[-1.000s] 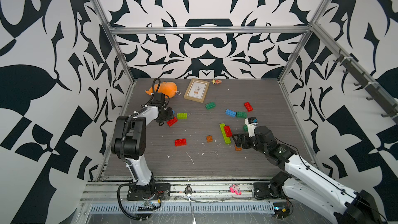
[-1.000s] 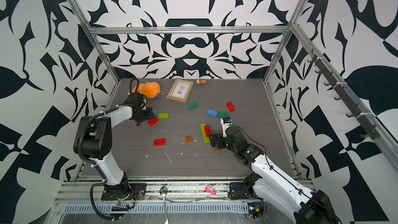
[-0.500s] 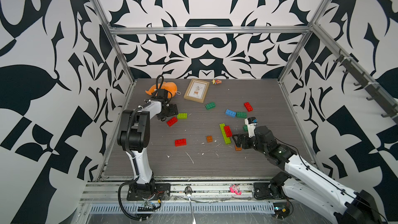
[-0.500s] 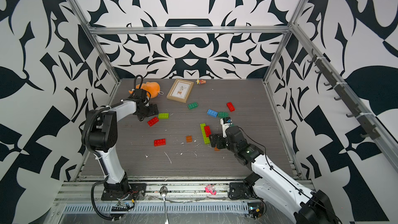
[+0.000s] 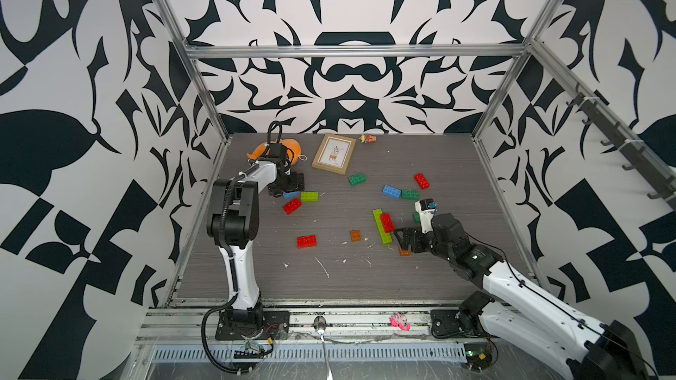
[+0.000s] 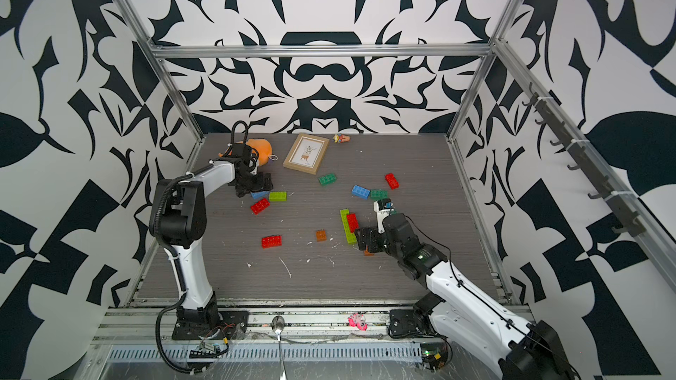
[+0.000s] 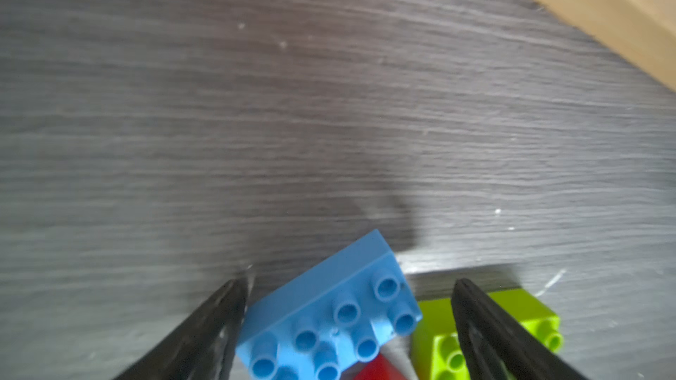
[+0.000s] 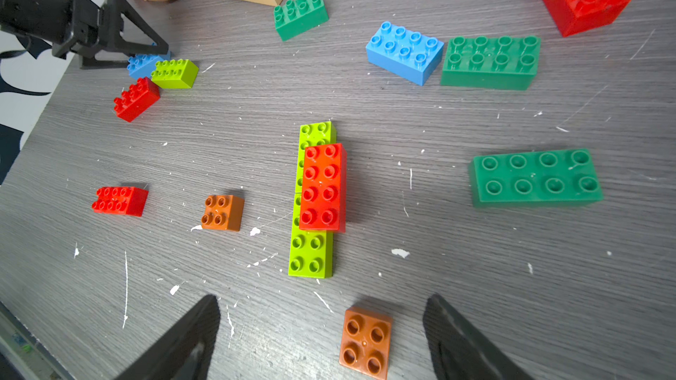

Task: Assemble a small pinwheel with lego
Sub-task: Pick up the lego brick from the center of the board.

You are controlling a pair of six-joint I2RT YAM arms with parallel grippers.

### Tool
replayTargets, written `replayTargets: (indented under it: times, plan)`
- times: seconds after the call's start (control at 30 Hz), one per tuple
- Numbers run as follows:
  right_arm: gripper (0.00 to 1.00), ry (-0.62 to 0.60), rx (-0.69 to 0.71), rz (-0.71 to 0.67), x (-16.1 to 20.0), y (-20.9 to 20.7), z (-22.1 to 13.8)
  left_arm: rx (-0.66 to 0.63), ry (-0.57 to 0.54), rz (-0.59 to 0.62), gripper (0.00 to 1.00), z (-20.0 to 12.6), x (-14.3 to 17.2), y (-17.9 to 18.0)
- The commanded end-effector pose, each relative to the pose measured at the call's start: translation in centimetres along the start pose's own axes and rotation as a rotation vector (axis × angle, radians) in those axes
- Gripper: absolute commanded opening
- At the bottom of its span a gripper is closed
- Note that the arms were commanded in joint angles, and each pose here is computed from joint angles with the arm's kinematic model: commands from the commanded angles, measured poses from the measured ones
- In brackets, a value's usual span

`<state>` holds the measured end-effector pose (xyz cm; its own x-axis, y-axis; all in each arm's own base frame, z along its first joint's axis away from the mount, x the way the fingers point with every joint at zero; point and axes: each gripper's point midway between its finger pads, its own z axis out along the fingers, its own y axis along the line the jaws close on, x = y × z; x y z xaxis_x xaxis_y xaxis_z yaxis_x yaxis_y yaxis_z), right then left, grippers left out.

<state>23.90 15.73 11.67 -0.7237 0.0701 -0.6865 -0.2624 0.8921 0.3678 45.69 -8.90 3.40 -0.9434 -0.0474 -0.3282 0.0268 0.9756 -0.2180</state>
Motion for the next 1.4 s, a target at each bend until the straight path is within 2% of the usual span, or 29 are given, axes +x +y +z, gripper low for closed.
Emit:
replayTargets:
  times: [0.0, 0.1, 0.13, 0.5, 0.63, 0.73, 1.03, 1.2, 1.37]
  plan:
    - [0.9, -0.036, -0.016, -0.017, -1.1, 0.5, -0.2, 0.041, 0.135, -0.01, 0.9, 1.4, 3.2, -0.4]
    - [0.9, -0.039, -0.017, -0.017, -1.2, 0.5, -0.2, 0.018, 0.137, -0.045, 0.86, 1.1, 3.9, -0.1]
    - [0.9, -0.039, -0.02, -0.017, -1.2, 0.6, -0.2, 0.008, 0.131, -0.045, 0.81, 0.9, 4.1, -0.1]
    - [0.9, -0.033, -0.032, -0.017, -1.1, 0.8, -0.2, 0.031, 0.128, 0.0, 0.75, 1.1, 7.7, -3.5]
    - [0.9, -0.034, -0.037, -0.017, -1.1, 0.9, -0.2, -0.039, 0.116, 0.022, 0.69, 1.2, 7.9, -3.6]
    - [0.9, -0.034, -0.039, -0.018, -1.2, 0.9, -0.2, -0.047, 0.089, -0.011, 0.63, 1.1, 7.6, -3.6]
    - [0.9, -0.031, -0.045, -0.018, -1.1, 1.0, -0.2, -0.14, 0.047, -0.11, 0.55, 1.5, 8.3, -2.5]
    - [0.9, -0.028, -0.048, -0.016, -1.0, 1.1, -0.1, -0.182, 0.011, -0.178, 0.57, 1.0, 8.2, -1.8]
    - [0.9, -0.023, -0.049, -0.017, -1.0, 1.1, 0.0, -0.176, -0.004, -0.182, 0.6, 1.4, 7.6, -2.4]
